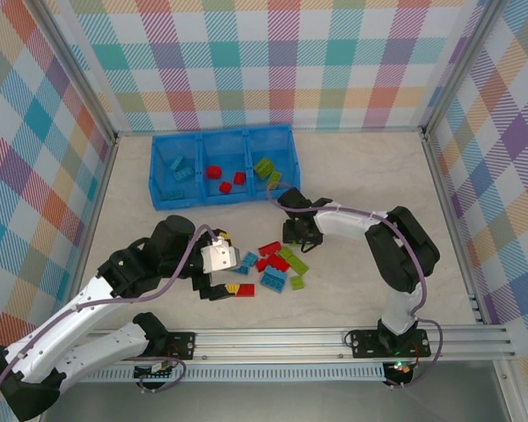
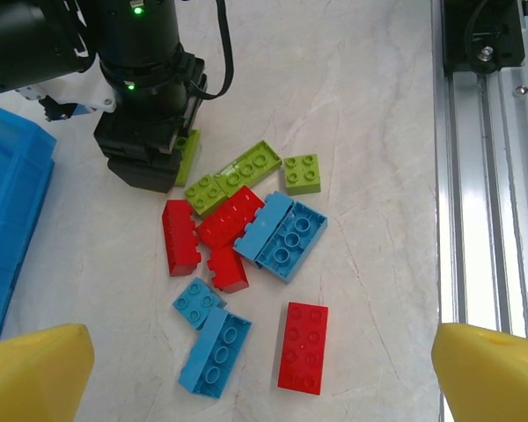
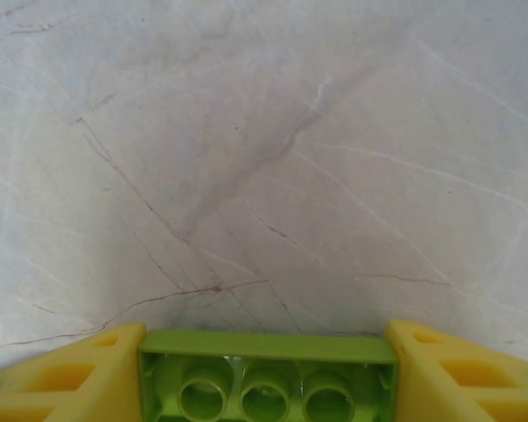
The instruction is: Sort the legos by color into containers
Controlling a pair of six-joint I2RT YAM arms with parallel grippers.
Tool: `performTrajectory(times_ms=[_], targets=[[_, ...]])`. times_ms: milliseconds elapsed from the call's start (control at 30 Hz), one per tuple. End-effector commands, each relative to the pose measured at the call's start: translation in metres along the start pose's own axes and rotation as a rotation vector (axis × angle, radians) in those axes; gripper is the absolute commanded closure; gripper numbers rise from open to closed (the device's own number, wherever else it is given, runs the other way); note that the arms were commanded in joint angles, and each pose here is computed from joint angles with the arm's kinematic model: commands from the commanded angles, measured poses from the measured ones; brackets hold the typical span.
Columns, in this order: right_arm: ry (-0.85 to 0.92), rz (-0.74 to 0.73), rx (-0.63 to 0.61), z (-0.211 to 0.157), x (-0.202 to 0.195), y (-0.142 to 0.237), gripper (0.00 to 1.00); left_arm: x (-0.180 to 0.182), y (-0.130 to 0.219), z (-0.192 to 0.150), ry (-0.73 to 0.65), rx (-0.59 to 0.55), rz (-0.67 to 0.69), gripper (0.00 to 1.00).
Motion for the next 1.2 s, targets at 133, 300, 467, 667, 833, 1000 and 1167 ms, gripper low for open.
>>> performTrajectory(times_ms=[133, 300, 467, 667, 833, 1000, 1167], targets=[[0.018, 0.055, -0.134, 0.013, 0.005, 0.048, 0.5, -0.004, -0.001, 0.001, -0.046, -0.052, -0.009, 0.0], [0.08, 0.093, -0.428, 0.061, 0.014, 0.109, 0.5, 0.011, 0.0, 0.002, -0.034, -0.065, 0.156, 0.0], [0.188, 0.02, -0.634, 0.125, 0.035, 0.119, 0.49, 0.018, 0.003, 0.0, -0.027, -0.074, 0.261, 0.0], [0.174, 0.015, -0.658, 0.188, 0.048, 0.083, 0.49, 0.022, 0.0, -0.004, -0.028, -0.074, 0.299, 0.0], [0.201, -0.02, -0.621, 0.213, 0.052, 0.056, 0.38, 0.022, -0.002, -0.005, -0.027, -0.075, 0.301, 0.0], [0.2, -0.022, -0.62, 0.212, 0.047, 0.067, 0.26, 0.023, -0.004, -0.006, -0.028, -0.066, 0.306, 0.0], [0.187, 0.022, -0.651, 0.194, 0.038, 0.093, 0.21, 0.023, -0.005, -0.005, -0.029, -0.069, 0.295, 0.0]])
Point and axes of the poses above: each hand's point on the last joint's axis, 136 mm out from that joint toward the fingers, its own y axis back along the fingers, its own x axis along the line the jaws close on, z = x × y, the point moved 8 cm from there along y, back along the fingers, and after that the axes turned 8 degrees about y, right-handed, at the moved point
